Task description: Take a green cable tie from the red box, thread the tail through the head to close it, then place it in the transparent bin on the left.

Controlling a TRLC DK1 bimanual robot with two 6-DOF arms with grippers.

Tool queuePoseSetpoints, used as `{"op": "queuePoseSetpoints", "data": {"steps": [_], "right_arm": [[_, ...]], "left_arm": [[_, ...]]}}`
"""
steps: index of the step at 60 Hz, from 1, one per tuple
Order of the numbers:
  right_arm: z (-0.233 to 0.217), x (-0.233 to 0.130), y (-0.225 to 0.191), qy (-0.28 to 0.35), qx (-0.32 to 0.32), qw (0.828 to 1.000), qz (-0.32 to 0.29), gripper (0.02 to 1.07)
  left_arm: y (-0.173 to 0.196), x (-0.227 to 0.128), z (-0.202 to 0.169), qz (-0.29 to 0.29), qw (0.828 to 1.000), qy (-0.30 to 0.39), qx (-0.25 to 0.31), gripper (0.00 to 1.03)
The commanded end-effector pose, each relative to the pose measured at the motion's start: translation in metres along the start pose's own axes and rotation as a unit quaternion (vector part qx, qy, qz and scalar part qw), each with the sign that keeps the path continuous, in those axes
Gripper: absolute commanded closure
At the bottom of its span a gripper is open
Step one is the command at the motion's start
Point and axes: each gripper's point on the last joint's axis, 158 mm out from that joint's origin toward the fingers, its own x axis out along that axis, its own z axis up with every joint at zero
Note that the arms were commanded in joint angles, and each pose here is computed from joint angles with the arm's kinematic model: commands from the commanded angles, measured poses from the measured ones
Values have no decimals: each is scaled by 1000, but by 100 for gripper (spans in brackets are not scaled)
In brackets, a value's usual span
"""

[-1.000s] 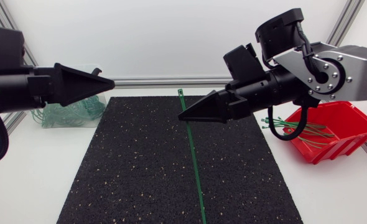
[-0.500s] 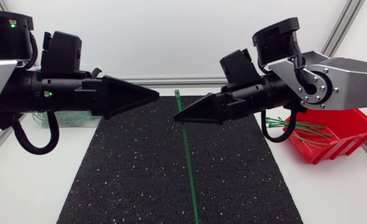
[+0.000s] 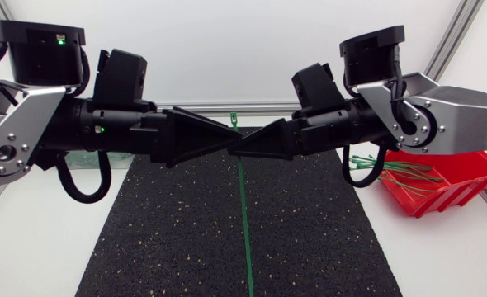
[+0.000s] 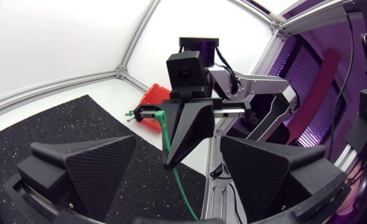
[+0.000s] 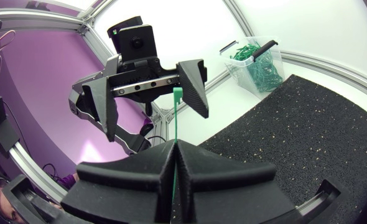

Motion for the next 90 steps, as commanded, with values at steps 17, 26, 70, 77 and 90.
{"op": "queuePoseSetpoints", "data": {"steps": [17,26,70,77,90], "right_arm": [[-10,4,-5,3,23,1000,5,101],[-9,5,-2,3,22,1000,7,101],[-9,3,5,-3,8,1000,7,101],[-9,3,3,-2,9,1000,7,101],[-7,2,3,-6,11,1000,6,101]], "left_arm": [[6,3,-9,-7,999,-2,-35,46],[9,2,-7,-5,999,-8,-39,61],[16,7,-10,-7,999,-9,-50,74],[13,8,-11,-9,999,-8,-50,75],[13,8,-11,-10,999,-9,-49,83]]}}
